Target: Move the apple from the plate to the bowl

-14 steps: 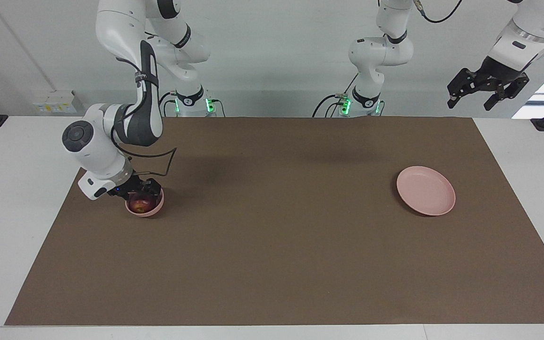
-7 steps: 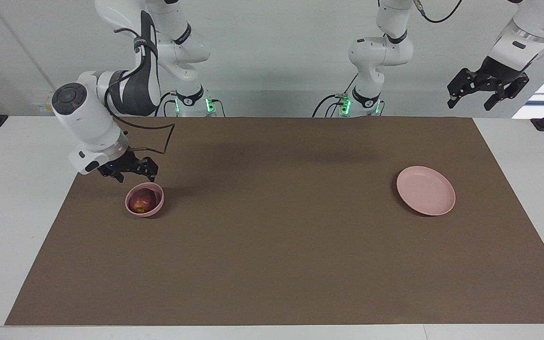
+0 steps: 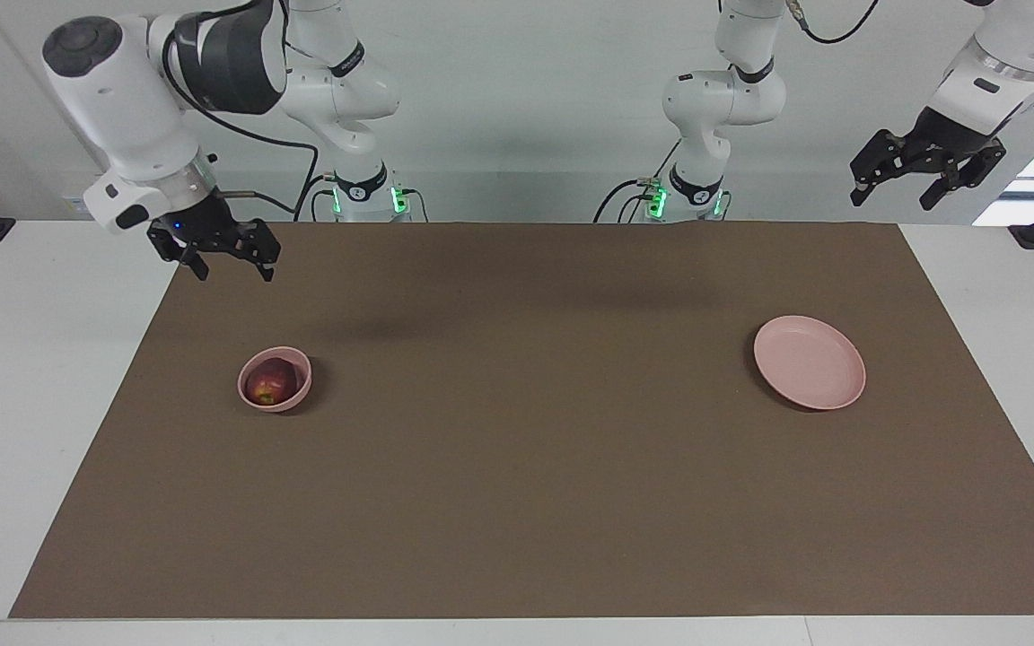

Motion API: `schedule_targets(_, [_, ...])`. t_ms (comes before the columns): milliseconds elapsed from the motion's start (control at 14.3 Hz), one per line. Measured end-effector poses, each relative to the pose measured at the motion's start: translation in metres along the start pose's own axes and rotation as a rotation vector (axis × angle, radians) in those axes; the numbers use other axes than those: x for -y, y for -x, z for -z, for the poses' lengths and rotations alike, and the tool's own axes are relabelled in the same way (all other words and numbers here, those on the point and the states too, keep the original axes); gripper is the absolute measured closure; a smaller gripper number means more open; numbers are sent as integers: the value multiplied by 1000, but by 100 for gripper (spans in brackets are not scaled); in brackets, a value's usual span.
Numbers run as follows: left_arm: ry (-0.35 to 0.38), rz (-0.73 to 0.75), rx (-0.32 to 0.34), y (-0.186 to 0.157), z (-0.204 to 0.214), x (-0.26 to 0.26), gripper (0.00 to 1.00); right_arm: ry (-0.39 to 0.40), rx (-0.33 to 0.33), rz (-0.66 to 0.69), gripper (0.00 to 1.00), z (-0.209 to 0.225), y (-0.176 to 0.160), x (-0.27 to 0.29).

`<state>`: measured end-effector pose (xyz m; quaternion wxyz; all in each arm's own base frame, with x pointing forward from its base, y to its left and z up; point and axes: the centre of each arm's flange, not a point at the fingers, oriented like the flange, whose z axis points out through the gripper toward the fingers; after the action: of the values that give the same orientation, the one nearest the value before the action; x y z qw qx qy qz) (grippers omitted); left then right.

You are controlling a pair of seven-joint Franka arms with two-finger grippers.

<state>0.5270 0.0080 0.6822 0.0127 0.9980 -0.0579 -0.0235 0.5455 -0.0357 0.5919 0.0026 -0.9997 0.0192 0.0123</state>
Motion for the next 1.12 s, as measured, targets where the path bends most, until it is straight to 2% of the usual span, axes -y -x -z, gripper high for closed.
schedule_targets(350, [0, 0, 0, 0, 0, 0, 0, -2, 14, -2, 0, 60, 22, -1])
schedule_targets(490, [0, -1, 0, 0, 0, 0, 0, -4, 1, -3, 0, 77, 30, -1])
schedule_targets(1119, [0, -2, -1, 0, 0, -1, 0, -5, -12, 1, 0, 86, 37, -3])
